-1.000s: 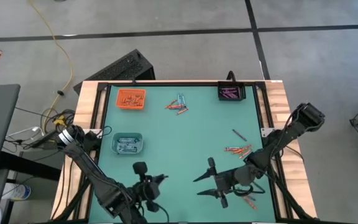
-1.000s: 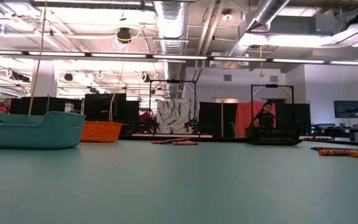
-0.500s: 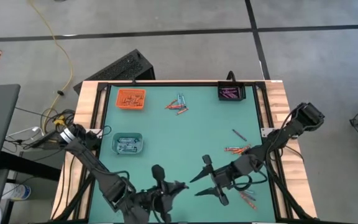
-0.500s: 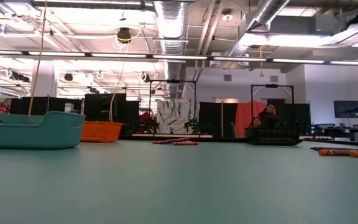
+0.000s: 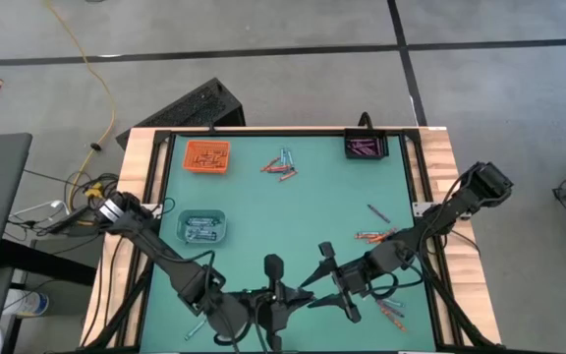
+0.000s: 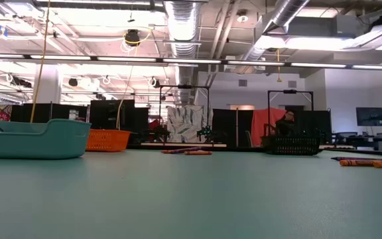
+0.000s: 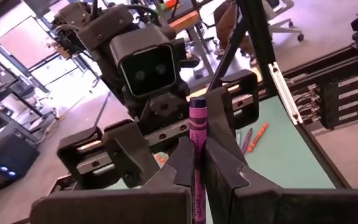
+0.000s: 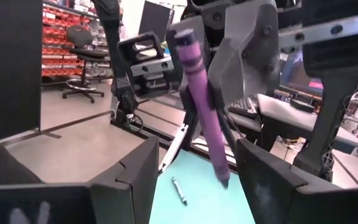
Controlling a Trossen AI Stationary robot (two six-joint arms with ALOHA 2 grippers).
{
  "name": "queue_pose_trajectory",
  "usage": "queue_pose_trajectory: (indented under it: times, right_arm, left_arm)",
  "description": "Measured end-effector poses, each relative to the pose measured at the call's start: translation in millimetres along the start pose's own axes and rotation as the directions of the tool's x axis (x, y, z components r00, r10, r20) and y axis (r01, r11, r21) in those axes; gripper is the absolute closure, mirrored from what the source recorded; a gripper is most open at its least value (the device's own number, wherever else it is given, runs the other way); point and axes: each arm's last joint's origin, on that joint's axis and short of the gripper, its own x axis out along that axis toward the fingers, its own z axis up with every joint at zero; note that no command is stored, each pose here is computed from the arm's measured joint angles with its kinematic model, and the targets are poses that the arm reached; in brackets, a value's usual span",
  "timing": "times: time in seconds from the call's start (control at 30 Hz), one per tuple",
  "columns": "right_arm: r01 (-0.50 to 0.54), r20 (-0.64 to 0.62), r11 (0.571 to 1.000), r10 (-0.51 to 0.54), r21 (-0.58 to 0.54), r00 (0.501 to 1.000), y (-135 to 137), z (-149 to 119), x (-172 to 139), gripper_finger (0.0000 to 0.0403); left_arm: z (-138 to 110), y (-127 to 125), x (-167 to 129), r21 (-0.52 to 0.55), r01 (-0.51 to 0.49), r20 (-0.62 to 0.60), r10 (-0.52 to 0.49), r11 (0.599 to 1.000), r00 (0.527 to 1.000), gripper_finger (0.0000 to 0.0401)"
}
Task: Sort crayons
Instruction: Put the purple crayon into the black basket
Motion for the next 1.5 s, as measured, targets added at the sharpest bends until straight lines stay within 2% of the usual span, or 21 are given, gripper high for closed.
queue_pose_trajectory:
  times: [0.13, 0.27, 0.53, 0.77, 0.97, 1.07, 1.2, 1.4, 1.5]
  right_arm:
    - [0.009, 0.019, 1.0, -0.009, -0.002, 1.0, -2.0, 1.6, 0.2, 0.0191]
    - [0.013, 0.028, 1.0, -0.013, -0.027, 1.0, -2.4, 2.4, 0.2, 0.0216]
    - [0.017, 0.026, 0.997, -0.016, -0.075, 1.0, -2.0, 2.4, 0.2, 0.0312]
    - [0.067, 0.011, 0.986, -0.066, -0.152, 0.998, 3.0, 3.7, -1.2, 0.0388]
    - [0.074, 0.007, 0.985, -0.074, -0.157, 0.997, 3.6, 3.7, -1.4, 0.0396]
    - [0.075, 0.002, 0.985, -0.075, -0.155, 0.997, 3.6, 3.2, -1.3, 0.0399]
    - [0.083, -0.018, 0.985, -0.086, -0.15, 0.996, 2.1, 1.2, -1.1, 0.04]
    - [0.117, -0.16, 0.981, -0.141, -0.152, 0.977, -8.8, -14.6, 0.0, 0.0401]
    - [0.142, -0.254, 0.978, -0.178, -0.154, 0.951, -23.4, -27.1, 0.2, 0.0401]
  left_arm:
    - [0.1, 5.1, 5.4, -0.002, 0.018, 0.019, -0.018, 1.0, 1.0, 0.0401]
    - [-0.1, 7.8, 8.1, 0.002, 0.025, 0.025, -0.025, 1.0, 0.999, 0.0401]
    - [1.1, 10.3, 9.9, -0.006, 0.009, 0.039, -0.009, 1.0, 0.999, 0.0401]
    - [1.6, 10.6, 10.0, -0.035, 0.01, 0.043, -0.008, 0.999, 0.999, 0.0401]
    - [1.2, 10.3, 10.0, -0.068, 0.017, 0.04, -0.014, 0.998, 0.999, 0.0395]
    - [-0.2, 9.9, 10.1, -0.087, 0.019, 0.029, -0.017, 0.996, 0.999, 0.0376]
    - [-5.9, 6.7, 7.9, -0.063, -0.003, -0.032, 0.001, 0.998, 0.999, 0.0328]
    - [-24.2, -3.2, -3.4, 0.009, -0.072, -0.203, 0.073, 0.997, 0.977, 0.0252]
    - [-39.5, -5.1, -10.0, 0.022, -0.116, -0.309, 0.117, 0.993, 0.944, 0.0235]
